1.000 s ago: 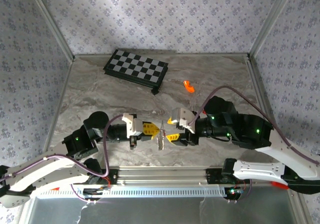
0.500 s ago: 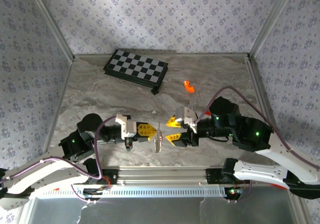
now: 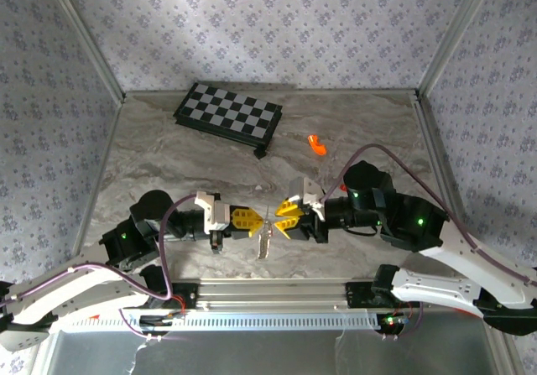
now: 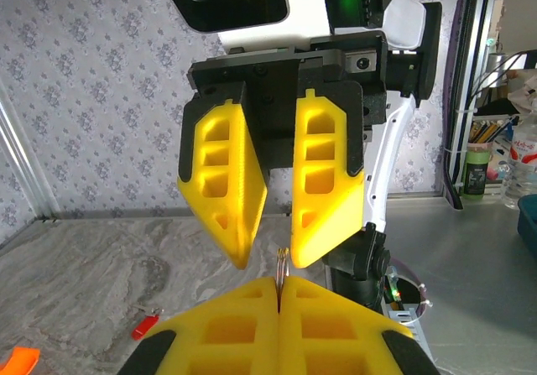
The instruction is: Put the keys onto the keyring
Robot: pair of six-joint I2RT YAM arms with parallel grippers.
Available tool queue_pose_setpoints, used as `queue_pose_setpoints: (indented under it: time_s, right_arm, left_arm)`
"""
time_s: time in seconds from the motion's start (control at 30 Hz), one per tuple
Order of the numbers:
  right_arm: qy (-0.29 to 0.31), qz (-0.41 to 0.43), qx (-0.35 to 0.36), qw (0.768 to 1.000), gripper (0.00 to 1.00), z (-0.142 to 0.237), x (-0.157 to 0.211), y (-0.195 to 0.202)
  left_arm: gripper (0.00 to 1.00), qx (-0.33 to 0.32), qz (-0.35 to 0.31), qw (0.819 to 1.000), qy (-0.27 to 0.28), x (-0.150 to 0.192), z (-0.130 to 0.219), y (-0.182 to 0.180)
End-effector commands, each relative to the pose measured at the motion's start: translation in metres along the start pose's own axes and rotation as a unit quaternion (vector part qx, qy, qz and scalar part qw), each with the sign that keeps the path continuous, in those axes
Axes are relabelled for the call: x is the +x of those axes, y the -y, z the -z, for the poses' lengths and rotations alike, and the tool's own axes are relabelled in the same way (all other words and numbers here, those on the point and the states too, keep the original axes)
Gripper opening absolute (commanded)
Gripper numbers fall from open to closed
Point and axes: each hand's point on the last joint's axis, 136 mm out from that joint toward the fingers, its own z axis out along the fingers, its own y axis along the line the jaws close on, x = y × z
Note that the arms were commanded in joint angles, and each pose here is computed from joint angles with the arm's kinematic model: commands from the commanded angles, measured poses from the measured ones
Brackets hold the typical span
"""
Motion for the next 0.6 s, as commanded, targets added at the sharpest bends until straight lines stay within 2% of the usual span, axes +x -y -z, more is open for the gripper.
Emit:
queue_pose_setpoints:
  time_s: [0.0, 0.3, 0.57]
  right_arm:
    - [0.02, 0.004, -0.012, 1.0, 0.25, 0.0, -0.0087, -0.0032]
    - [0.017, 0.001, -0.024, 1.0, 0.16, -0.0048, -0.0073, -0.0042]
    - [0.007, 0.003, -0.035, 0.999, 0.03, -0.0054, -0.002, -0.0079]
  left_arm:
    - [0.0, 0.012, -0.012, 0.999, 0.038, -0.0206, 0.0036, 0.0057]
    - [0.0, 0.011, -0.011, 0.999, 0.037, -0.0208, 0.0036, 0.0053]
    - [0.0, 0.01, -0.01, 0.999, 0.036, -0.0208, 0.0031, 0.0047]
